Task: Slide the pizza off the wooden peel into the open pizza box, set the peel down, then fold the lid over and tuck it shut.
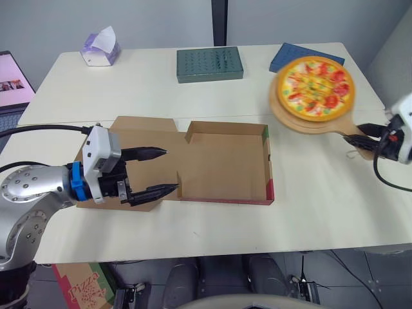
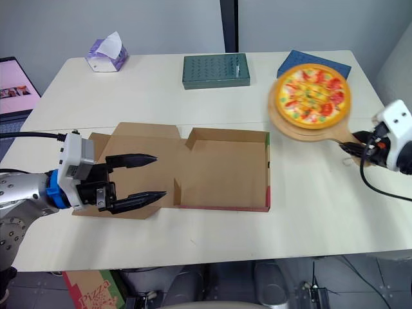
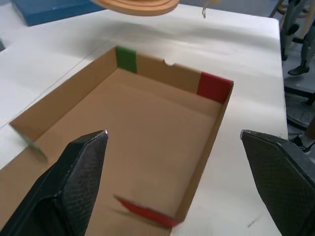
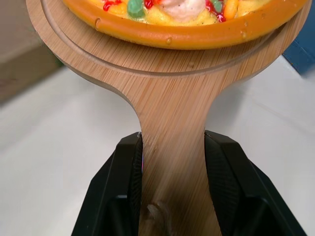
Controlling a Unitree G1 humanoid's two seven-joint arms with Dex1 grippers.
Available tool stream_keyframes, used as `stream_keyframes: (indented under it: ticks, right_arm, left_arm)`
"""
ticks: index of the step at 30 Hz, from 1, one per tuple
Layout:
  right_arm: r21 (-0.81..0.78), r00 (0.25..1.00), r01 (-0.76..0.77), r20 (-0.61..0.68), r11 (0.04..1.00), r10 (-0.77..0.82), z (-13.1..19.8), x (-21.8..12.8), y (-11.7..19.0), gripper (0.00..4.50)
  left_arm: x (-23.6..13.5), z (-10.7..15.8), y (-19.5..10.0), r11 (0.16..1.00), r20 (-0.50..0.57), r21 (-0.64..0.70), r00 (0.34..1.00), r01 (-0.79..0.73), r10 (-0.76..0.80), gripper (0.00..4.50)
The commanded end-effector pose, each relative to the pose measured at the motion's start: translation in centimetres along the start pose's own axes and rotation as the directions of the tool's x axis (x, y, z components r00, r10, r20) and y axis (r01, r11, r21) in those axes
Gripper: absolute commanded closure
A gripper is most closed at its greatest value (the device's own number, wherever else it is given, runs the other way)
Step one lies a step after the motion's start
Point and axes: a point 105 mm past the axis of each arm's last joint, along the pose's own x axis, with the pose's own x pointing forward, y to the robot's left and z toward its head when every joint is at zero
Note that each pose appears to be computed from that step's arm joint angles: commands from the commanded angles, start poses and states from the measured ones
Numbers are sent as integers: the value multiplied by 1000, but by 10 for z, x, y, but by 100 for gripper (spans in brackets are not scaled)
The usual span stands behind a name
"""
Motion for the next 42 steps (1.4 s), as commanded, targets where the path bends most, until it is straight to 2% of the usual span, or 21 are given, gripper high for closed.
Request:
stream_keyframes:
  ticks: [1, 5, 11, 20, 26, 42]
  right_arm:
    - [-130, 992, -102, 61, 986, 111, 38, 3, 17, 298]
    - [-217, 977, -194, 40, 957, 207, 49, 18, 34, 298]
    - [-395, 960, -250, 16, 884, 279, 64, 35, 54, 298]
    - [-486, 938, -309, -15, 818, 346, 77, 46, 74, 298]
    - [-547, 939, -298, -22, 782, 342, 82, 52, 77, 298]
    - [-713, 976, -171, -26, 680, 218, 88, 55, 60, 298]
  left_arm:
    - [-10, 5, 3, 999, -11, 32, 999, -31, 32, 0]
    - [-12, 4, 2, 999, -19, 31, 999, -32, 33, 0]
    - [-12, 4, -2, 999, -19, 33, 1000, -23, 24, 0]
    - [-15, 4, -21, 999, -15, 46, 1000, 20, -19, 0]
    - [-16, 2, -26, 999, -11, 53, 1000, 10, -9, 0]
    - [-12, -5, -24, 999, -3, 53, 1000, 3, -3, 0]
